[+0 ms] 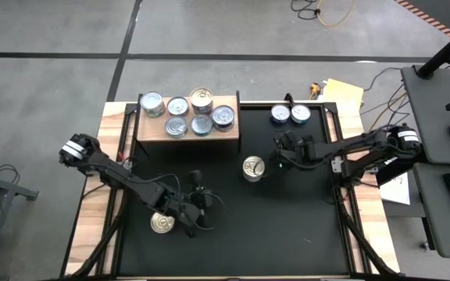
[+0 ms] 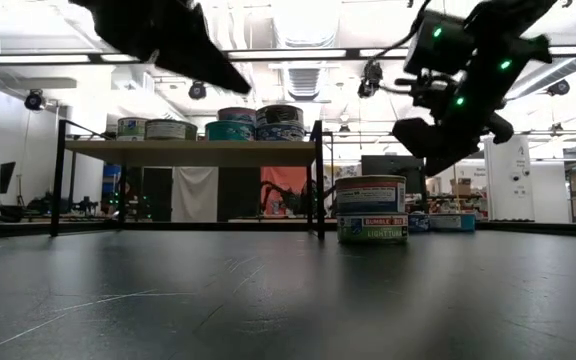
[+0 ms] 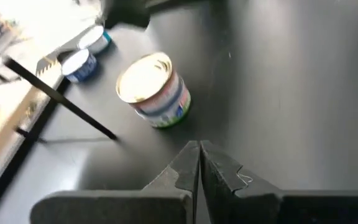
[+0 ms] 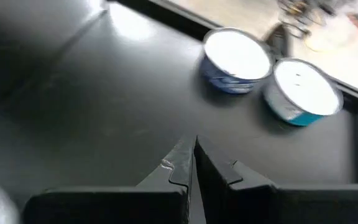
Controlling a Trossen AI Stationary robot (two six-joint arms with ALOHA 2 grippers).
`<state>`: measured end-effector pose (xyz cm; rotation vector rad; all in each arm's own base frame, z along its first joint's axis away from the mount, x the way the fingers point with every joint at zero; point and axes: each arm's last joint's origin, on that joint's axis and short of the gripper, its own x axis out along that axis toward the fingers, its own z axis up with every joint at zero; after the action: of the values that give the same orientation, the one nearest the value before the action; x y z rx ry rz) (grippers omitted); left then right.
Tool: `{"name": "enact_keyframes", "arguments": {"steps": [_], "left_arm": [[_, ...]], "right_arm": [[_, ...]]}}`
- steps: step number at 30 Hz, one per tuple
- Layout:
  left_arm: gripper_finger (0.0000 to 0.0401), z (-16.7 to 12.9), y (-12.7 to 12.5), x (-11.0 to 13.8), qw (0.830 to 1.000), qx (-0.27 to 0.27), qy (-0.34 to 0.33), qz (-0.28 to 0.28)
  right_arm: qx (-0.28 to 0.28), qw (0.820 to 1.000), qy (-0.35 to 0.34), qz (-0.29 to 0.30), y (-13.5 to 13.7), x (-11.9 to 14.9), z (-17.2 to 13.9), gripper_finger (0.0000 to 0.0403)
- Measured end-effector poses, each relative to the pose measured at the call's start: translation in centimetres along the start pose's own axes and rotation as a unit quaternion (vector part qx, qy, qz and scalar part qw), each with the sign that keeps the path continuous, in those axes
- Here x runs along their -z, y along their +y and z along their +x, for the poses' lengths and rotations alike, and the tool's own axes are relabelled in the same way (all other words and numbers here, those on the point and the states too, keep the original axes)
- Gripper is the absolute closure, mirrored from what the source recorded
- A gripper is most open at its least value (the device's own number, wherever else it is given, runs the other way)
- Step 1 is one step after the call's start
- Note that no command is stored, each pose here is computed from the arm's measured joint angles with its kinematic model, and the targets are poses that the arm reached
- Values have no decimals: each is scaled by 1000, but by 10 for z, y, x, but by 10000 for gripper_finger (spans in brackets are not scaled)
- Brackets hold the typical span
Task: Stack canned seafood by type on shelf
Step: Stack the blue tuna can on top of the blue tuna can on the shelf
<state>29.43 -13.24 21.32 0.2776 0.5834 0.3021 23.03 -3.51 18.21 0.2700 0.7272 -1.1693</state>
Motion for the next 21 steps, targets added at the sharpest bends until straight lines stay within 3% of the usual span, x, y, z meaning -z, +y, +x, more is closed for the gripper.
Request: {"name": "enact_keyframes", "arguments": {"steps": [6,10,14,17,21], "left_arm": [[401,-17,15,-9,999,1,-32,1],[401,-27,28,-11,996,-71,-46,-25],[401,-34,37,-10,989,-137,-48,-37],[401,-37,39,-10,988,-144,-49,-38],[401,-37,40,-9,988,-148,-44,-28]], "right_arm": [[54,995,49,61,-31,-22,36,390],[64,991,76,93,-55,-37,59,390],[13,990,69,123,-72,-56,78,390],[-35,987,40,148,-82,-71,87,390],[-37,983,7,181,-95,-81,95,390]]}}
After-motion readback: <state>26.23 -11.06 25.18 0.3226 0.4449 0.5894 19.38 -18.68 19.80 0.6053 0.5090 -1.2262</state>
